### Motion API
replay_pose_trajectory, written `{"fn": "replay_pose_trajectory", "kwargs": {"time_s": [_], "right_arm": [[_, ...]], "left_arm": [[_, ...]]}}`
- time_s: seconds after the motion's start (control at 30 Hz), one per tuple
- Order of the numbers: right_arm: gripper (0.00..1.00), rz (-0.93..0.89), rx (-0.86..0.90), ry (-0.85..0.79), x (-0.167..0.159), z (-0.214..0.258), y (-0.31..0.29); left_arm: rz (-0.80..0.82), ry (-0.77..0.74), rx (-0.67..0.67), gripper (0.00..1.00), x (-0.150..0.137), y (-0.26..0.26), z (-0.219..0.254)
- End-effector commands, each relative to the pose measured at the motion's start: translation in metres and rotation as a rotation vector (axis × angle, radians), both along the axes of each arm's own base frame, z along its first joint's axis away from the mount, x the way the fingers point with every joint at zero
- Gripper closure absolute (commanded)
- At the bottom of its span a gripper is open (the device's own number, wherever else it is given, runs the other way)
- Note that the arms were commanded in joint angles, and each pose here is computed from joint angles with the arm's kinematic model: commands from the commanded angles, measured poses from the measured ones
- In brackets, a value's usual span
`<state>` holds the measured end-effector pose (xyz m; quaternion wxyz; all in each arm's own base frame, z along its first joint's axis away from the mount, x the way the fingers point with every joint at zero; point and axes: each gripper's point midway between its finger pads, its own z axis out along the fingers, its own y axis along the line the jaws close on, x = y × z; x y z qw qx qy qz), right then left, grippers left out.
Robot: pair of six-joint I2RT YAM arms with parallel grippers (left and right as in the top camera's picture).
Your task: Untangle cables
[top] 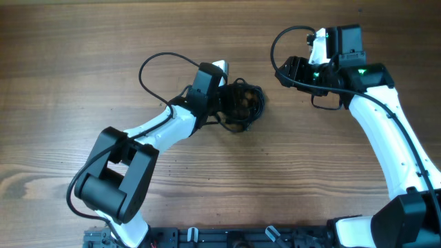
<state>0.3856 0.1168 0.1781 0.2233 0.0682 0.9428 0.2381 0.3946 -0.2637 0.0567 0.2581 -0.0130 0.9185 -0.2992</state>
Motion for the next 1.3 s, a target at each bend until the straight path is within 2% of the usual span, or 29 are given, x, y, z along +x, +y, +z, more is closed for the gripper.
{"fn": "replay_pose_trajectory", "kwargs": {"time_s": [0.0, 0.1, 0.33, 0.87, 1.27], "right_arm": [[0.35, -0.011, -0.016, -0.022, 0.002, 0.009, -0.003], [0.35, -0.011, -0.016, -0.022, 0.002, 0.009, -0.003], [0.35, -0.011, -0.016, -0.021, 0.002, 0.008, -0.003], [0.34, -0.01, -0.017, -0.019, 0.001, 0.008, -0.003], [0.33, -0.009, -0.017, -0.024, 0.002, 0.009, -0.003]], "left_arm": [[0.083, 0.017, 0.064, 0.55, 0.004, 0.015, -0.014], [0.084, 0.041, 0.082, 0.62, -0.001, 0.017, -0.019], [0.198, 0.105, 0.097, 0.6, -0.002, 0.017, -0.051], [0.2, 0.108, 0.098, 0.72, -0.001, 0.017, -0.055], [0.219, 0.125, 0.09, 0.72, -0.001, 0.017, -0.06]]}}
